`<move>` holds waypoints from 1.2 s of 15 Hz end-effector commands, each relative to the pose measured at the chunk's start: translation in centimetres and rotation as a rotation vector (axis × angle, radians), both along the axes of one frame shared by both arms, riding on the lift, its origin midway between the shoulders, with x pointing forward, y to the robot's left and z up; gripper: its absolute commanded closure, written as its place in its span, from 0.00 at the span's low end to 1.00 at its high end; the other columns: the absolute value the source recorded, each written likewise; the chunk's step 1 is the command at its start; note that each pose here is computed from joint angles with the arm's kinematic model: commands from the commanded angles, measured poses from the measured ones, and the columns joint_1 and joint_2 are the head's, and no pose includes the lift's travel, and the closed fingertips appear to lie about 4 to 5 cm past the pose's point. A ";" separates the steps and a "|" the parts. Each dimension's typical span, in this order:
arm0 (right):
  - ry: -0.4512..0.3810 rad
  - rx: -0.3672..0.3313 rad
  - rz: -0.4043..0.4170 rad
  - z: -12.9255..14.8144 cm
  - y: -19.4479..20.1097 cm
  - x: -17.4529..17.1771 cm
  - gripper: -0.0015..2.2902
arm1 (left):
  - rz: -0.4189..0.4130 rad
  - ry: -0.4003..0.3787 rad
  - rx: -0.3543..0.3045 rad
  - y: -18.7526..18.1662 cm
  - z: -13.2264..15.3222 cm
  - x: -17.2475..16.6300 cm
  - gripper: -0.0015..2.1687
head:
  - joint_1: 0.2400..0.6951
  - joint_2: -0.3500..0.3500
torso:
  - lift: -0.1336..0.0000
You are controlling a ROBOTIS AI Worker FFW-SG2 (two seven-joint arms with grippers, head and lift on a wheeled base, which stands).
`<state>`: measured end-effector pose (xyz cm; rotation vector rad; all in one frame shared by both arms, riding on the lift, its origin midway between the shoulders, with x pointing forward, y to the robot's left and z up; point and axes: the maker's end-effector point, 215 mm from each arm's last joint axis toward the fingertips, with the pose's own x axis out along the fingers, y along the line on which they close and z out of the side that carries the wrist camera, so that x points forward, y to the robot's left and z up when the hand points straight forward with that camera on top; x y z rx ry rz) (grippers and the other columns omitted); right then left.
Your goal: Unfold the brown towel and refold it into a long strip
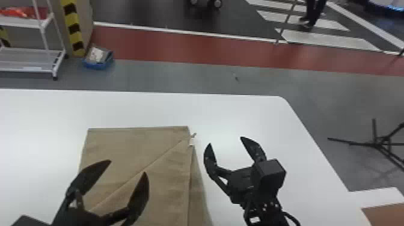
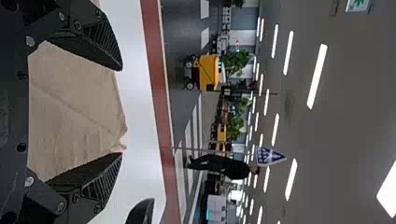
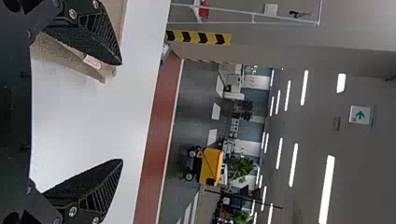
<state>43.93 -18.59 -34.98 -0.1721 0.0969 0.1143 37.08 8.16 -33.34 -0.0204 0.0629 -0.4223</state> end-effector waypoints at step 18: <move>0.499 -0.383 0.683 -6.9 11.1 -12.6 0.06 | 0.389 0.025 -0.128 25.6 -0.9 7.1 0.03 | 1.00 1.00 | 0.08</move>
